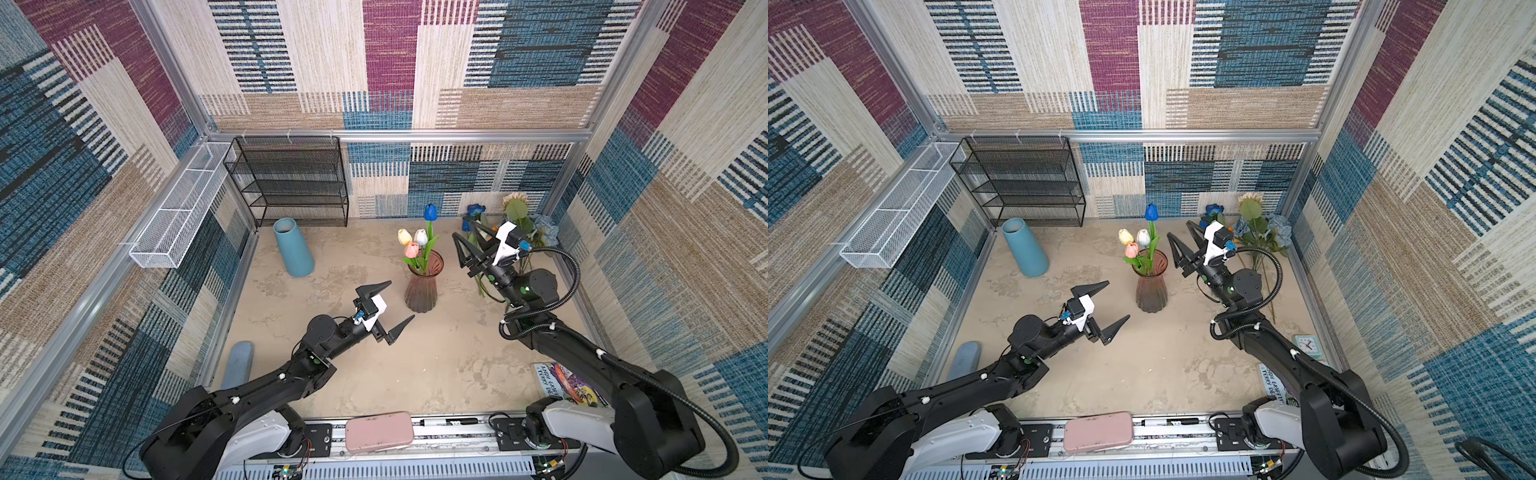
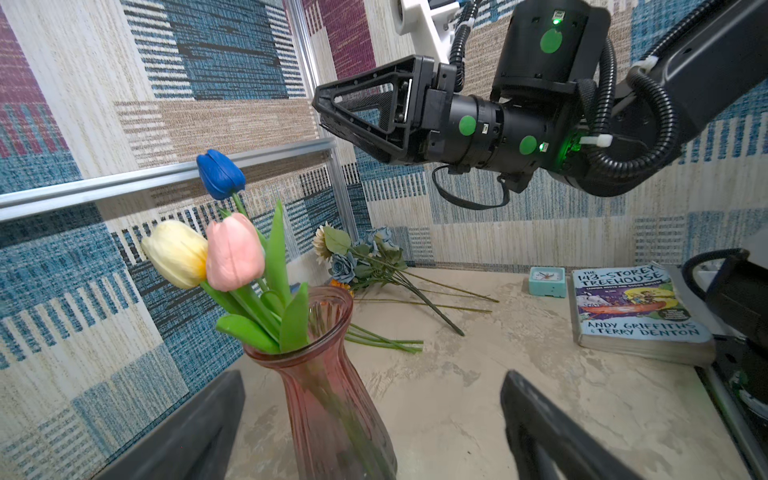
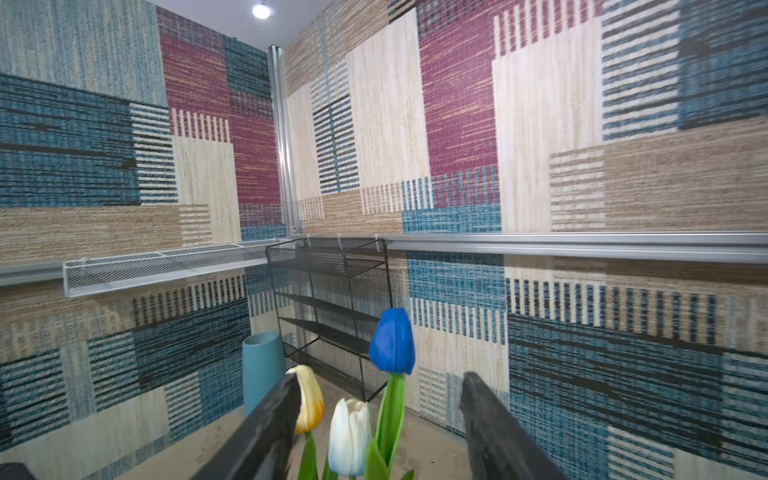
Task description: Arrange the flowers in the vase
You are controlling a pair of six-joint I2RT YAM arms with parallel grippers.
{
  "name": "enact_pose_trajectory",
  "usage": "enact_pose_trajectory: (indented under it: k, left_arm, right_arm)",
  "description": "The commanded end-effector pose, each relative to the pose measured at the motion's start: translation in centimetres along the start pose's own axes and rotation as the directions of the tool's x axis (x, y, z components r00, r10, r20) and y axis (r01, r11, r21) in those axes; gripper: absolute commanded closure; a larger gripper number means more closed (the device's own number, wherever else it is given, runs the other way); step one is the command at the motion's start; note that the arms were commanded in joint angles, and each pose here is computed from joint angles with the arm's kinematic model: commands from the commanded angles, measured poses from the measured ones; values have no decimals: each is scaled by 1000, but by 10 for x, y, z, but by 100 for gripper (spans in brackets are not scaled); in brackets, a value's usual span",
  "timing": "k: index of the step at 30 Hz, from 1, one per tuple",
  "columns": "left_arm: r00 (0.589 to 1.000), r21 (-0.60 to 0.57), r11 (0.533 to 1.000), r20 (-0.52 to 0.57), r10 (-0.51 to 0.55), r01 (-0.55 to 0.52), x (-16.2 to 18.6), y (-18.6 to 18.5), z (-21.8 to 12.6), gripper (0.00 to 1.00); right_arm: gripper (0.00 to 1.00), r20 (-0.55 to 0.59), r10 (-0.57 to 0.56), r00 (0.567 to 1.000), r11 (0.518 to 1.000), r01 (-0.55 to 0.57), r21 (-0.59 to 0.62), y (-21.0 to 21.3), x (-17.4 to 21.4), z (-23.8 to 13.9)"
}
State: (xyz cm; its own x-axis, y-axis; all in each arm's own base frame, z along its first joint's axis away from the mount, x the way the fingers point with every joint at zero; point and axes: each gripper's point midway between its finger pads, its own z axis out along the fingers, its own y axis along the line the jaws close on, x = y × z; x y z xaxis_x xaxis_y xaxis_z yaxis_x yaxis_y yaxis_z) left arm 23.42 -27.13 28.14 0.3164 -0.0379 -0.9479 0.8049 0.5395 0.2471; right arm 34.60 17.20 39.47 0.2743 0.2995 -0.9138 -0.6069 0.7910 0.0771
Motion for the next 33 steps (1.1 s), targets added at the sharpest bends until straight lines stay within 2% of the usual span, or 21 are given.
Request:
enact_pose_trajectory:
  k: [1,5,8,12,15,19,25,27,33]
  left_arm:
    - [999,18,1000,39,14,-15,-19,-1,-1,1]
    - [998,104,994,58,15,-21,-50,-13,-7,1]
    - [997,105,993,57,51,-57,-61,-13,-11,2]
    - [994,32,994,13,105,-106,-42,-4,-15,2]
    - [995,13,996,-28,93,-93,-29,0,-13,2]
    - [996,22,997,-47,71,-71,-18,-3,-10,2]
    - [996,21,997,-59,70,-68,-11,-2,-7,2]
    - [996,22,998,-63,68,-67,-9,-2,-6,2]
    - [995,24,997,-69,69,-67,-7,-3,-5,2]
  right_arm:
    - [35,-118,6,993,985,14,172,-35,12,3]
    - [39,-236,91,967,981,-46,191,-62,25,11]
    - [40,-375,140,917,990,-128,55,-56,47,24]
    - [37,-498,148,854,962,-240,-126,-32,72,41]
    - [35,-526,132,840,920,-301,-250,-14,80,46]
    - [30,-512,104,853,887,-312,-340,0,79,51]
    - [29,-522,102,847,852,-345,-394,12,88,65]
    - [29,-531,104,841,853,-350,-387,13,94,73]
    - [35,-544,106,832,836,-371,-405,16,102,83]
